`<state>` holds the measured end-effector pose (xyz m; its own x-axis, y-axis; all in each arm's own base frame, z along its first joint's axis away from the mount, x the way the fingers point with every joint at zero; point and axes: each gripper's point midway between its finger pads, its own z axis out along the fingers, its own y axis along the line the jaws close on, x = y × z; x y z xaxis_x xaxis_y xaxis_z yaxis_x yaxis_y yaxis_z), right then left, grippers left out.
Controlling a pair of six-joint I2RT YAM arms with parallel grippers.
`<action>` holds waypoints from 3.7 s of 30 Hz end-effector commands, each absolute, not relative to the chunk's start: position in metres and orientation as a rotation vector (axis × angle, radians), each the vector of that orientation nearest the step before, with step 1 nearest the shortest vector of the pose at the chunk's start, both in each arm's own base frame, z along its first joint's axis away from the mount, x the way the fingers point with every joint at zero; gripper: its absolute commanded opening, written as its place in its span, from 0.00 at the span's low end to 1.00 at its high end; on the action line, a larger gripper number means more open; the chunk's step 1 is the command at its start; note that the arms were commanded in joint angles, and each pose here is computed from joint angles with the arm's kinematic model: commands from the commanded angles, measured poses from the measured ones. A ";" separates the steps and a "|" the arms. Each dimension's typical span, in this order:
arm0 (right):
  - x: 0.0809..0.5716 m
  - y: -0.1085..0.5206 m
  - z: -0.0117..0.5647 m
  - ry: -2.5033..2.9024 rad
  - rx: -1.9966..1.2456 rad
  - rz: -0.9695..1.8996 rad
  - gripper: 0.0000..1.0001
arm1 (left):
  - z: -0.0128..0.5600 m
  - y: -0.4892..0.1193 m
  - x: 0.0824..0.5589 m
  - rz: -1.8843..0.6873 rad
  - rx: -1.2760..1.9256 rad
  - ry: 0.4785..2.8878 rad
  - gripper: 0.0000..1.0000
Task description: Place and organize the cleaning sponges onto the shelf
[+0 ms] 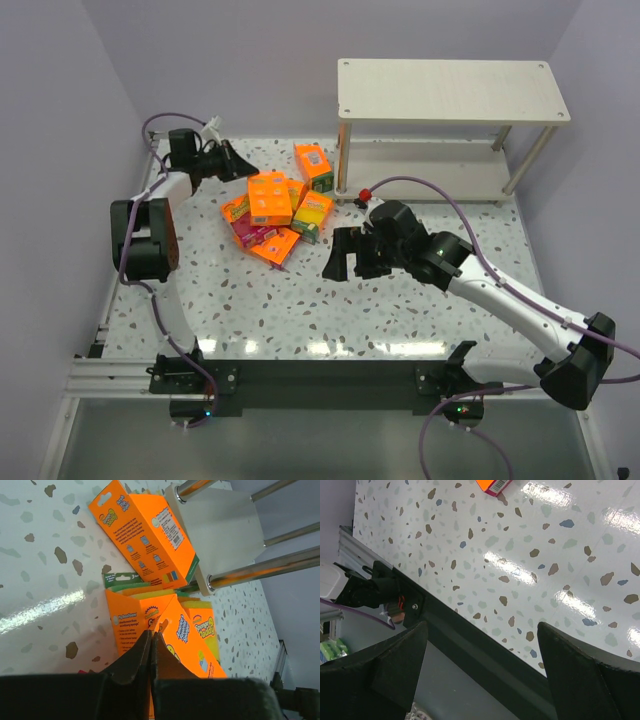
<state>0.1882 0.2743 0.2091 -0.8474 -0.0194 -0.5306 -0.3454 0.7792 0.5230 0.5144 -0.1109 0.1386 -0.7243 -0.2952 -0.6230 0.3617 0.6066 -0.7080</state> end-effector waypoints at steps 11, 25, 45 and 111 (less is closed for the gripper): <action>0.200 0.258 0.228 2.420 -0.186 0.753 0.95 | 0.272 -0.153 0.476 -1.264 0.204 1.822 0.00; 0.205 0.177 0.262 2.381 0.214 0.415 0.98 | 0.292 -0.246 0.324 -1.144 0.317 1.812 0.00; 0.217 0.183 0.247 2.455 0.261 0.352 0.99 | 0.202 -0.246 0.240 -0.479 0.167 1.724 0.00; 0.116 0.336 0.127 3.020 -0.197 1.303 0.98 | 0.159 -0.336 0.059 0.058 0.663 1.306 0.00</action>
